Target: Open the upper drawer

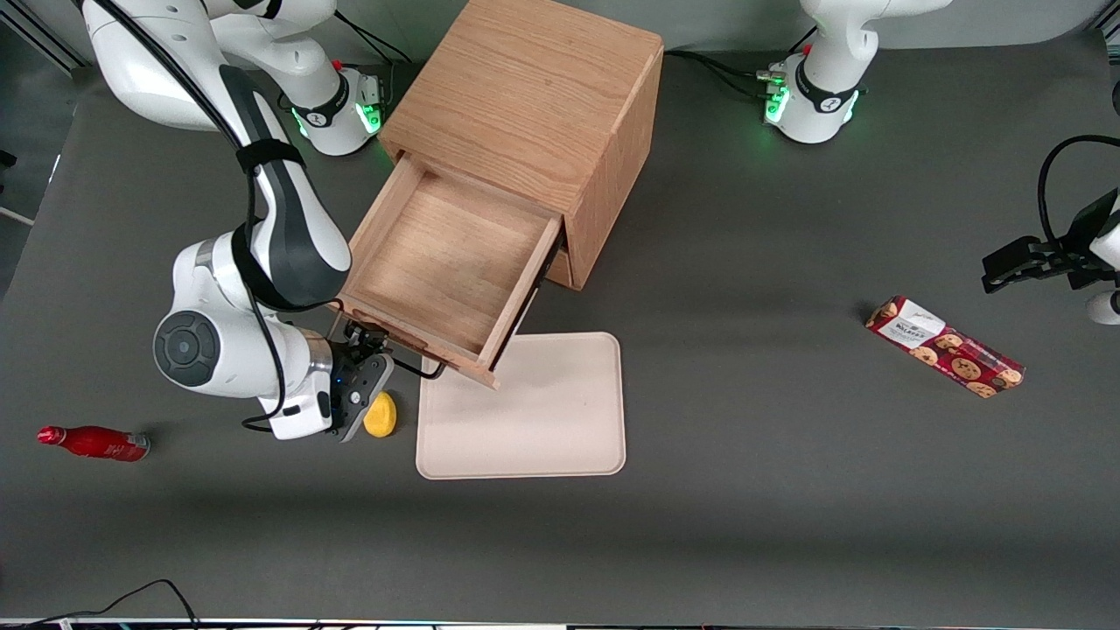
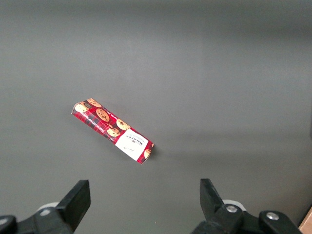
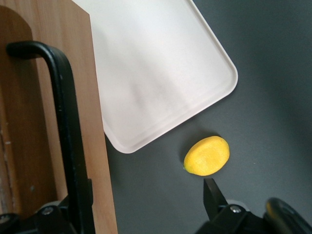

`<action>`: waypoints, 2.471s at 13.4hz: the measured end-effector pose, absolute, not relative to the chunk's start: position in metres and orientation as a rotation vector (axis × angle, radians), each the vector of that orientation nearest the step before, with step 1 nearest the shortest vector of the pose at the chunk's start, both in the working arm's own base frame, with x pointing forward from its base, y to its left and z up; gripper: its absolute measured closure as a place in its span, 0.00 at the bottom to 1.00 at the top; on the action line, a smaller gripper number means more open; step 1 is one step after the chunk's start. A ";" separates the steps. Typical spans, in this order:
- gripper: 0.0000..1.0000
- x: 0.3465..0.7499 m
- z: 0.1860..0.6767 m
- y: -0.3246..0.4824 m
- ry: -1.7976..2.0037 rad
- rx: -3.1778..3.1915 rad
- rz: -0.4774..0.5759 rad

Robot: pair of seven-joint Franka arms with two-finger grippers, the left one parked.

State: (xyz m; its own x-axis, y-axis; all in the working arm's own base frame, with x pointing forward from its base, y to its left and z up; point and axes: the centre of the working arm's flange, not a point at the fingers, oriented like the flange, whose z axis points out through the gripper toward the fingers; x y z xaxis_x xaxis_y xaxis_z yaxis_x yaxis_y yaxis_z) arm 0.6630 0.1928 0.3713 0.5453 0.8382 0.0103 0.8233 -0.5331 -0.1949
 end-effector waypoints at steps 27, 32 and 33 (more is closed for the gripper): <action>0.00 0.585 0.559 0.128 -0.512 -2.993 0.036; 0.00 0.555 0.555 0.065 -0.188 -3.123 0.081; 0.00 0.548 0.553 0.053 -0.157 -3.123 0.087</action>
State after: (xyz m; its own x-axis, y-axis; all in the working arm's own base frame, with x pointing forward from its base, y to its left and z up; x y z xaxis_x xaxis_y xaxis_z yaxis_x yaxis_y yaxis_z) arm 0.5476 0.0530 0.5533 0.9934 0.1006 -0.0548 0.0998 -0.9949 -0.0164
